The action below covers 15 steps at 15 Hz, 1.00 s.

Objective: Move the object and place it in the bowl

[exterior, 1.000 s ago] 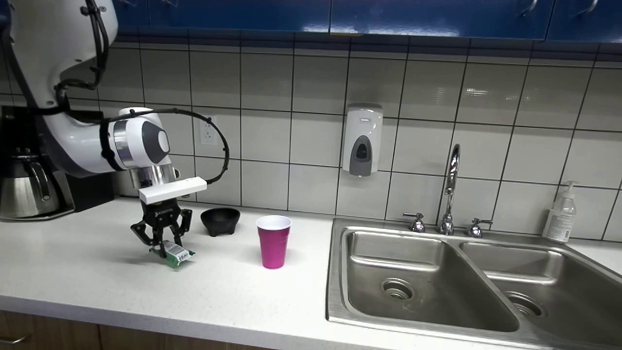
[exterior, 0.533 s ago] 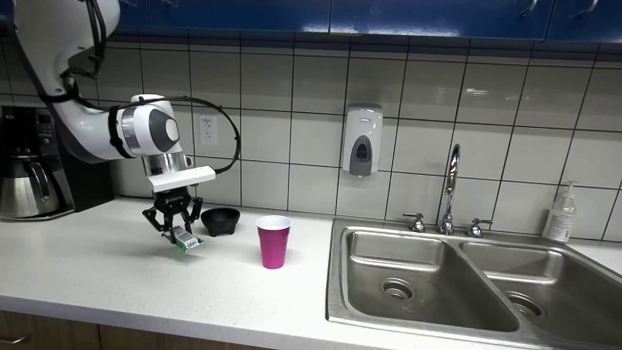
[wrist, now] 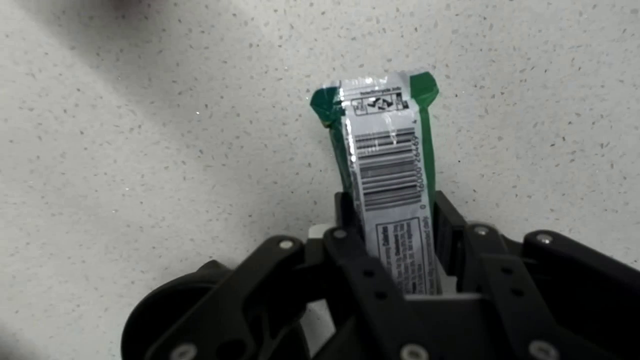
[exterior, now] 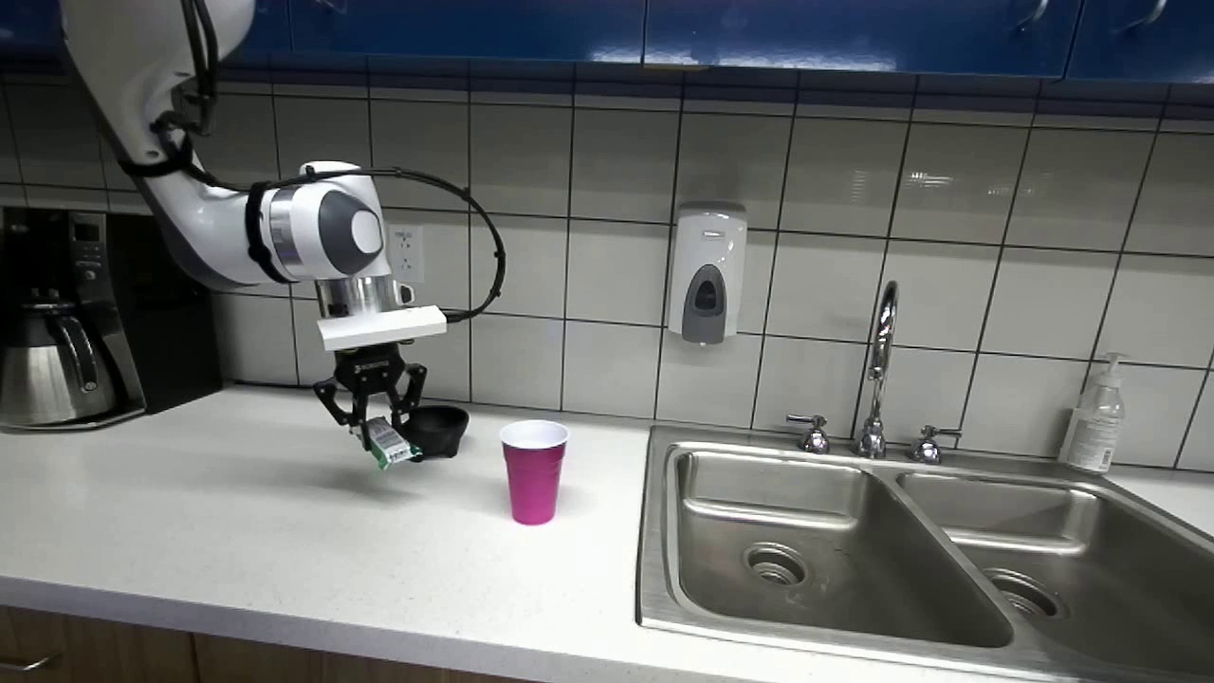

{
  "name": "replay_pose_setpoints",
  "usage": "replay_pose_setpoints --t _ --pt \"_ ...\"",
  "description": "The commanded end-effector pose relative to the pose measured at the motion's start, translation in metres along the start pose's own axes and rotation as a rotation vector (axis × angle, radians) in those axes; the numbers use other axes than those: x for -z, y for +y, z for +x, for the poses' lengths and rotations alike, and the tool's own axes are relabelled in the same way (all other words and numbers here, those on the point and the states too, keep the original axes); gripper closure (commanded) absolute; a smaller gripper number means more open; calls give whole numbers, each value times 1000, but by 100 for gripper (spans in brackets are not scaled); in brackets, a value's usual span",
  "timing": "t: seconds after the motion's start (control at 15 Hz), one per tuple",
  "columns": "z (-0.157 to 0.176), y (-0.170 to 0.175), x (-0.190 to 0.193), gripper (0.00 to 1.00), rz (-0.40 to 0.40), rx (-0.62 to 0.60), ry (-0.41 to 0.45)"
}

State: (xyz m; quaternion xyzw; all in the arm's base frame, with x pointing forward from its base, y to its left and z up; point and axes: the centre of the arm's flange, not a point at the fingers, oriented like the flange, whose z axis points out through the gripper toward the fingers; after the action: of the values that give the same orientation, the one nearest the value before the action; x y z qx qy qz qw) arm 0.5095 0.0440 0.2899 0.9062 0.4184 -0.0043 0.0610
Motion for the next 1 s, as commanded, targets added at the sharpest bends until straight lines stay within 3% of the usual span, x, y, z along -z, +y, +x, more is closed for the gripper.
replay_pose_setpoints --t 0.0,0.53,0.93 --pt "2 13 26 85 -6 -65 -25" --pt "13 50 41 85 14 -156 -63" --pt "28 72 30 85 21 -205 -61"
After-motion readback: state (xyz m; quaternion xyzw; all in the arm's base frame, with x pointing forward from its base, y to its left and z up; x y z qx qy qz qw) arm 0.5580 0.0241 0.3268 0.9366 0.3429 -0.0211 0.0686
